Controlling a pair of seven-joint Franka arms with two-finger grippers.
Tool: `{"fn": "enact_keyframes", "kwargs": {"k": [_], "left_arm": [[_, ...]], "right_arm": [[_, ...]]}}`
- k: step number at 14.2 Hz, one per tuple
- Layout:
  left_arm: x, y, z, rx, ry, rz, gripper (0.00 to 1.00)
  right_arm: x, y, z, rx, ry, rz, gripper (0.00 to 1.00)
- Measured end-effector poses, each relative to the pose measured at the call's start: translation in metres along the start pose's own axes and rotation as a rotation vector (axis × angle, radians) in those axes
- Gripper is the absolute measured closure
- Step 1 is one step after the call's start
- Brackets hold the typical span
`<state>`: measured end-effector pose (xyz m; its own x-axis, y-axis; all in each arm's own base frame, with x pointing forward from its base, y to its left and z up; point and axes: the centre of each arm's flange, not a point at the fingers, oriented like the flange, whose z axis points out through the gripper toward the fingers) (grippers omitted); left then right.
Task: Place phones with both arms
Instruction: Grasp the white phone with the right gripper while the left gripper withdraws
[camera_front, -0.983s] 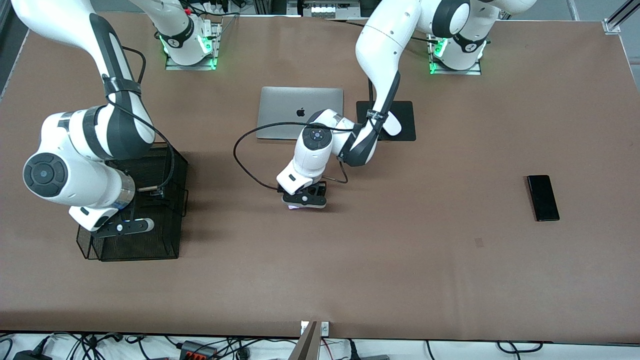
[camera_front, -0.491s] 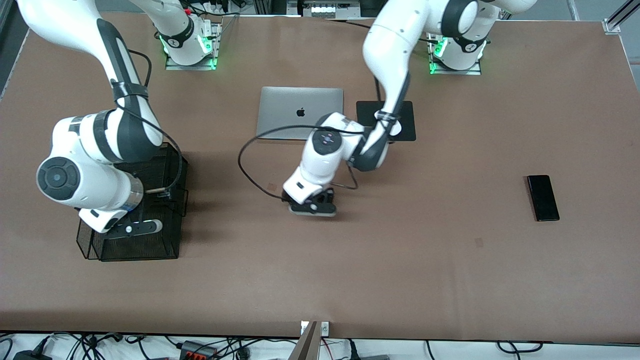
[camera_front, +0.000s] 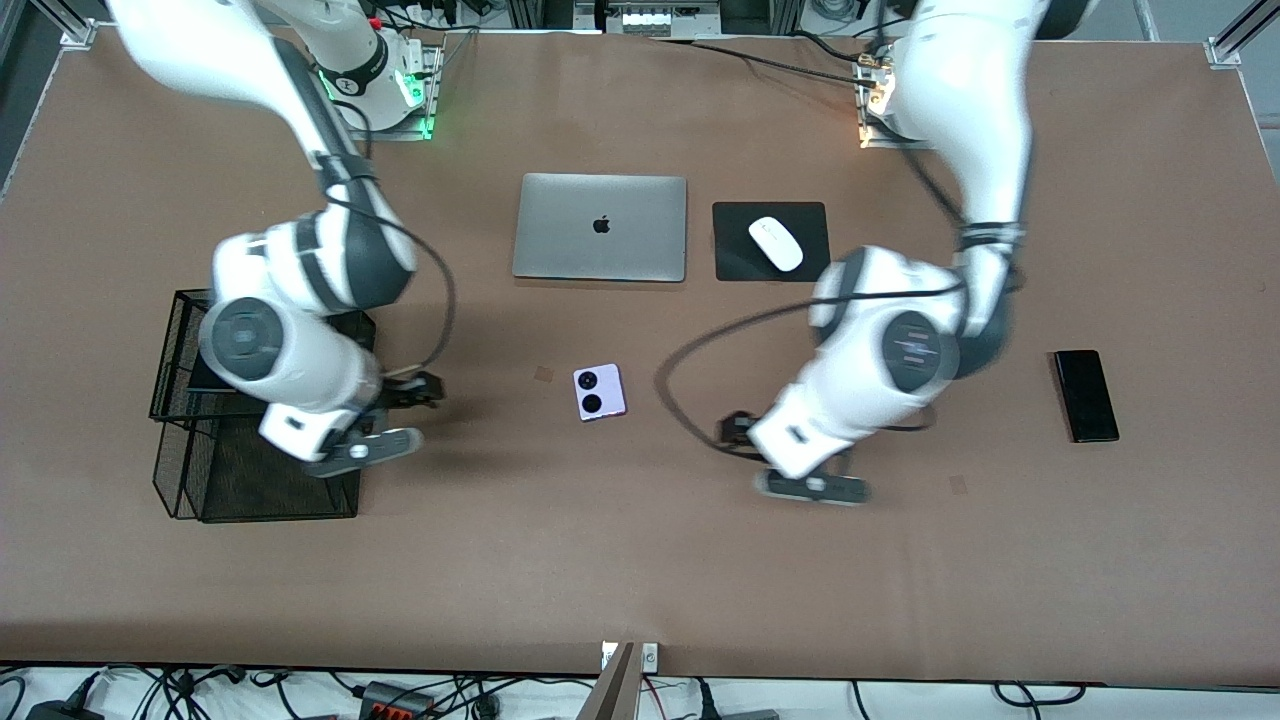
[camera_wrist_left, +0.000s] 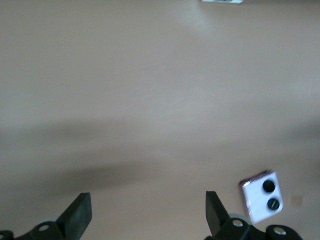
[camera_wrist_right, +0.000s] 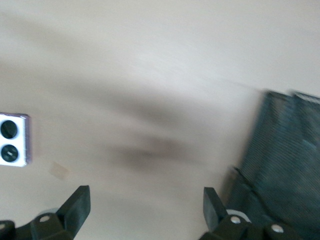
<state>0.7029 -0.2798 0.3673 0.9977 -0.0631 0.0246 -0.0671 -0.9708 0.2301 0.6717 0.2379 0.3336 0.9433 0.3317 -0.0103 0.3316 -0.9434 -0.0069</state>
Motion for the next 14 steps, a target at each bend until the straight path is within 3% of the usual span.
{"fn": "enact_keyframes", "kwargs": {"k": [3,7,11,14], "left_arm": [[-0.016,-0.027,-0.024,0.01,-0.134,-0.024,0.0],[-0.017,-0.107,-0.046,0.068,-0.19,-0.112,0.0],[-0.022,-0.214,-0.034,0.221,-0.213,-0.044,0.0],[-0.033,-0.285,-0.027,0.215,-0.206,0.013,0.0]], "right_arm": [[0.012,-0.085,0.043,0.01,0.09,-0.073,0.0],[0.014,-0.155,0.092,0.041,0.184,-0.113,0.0],[0.005,-0.206,0.124,0.058,0.189,-0.095,0.0],[0.0,-0.226,0.135,0.06,0.178,-0.089,0.0]]}}
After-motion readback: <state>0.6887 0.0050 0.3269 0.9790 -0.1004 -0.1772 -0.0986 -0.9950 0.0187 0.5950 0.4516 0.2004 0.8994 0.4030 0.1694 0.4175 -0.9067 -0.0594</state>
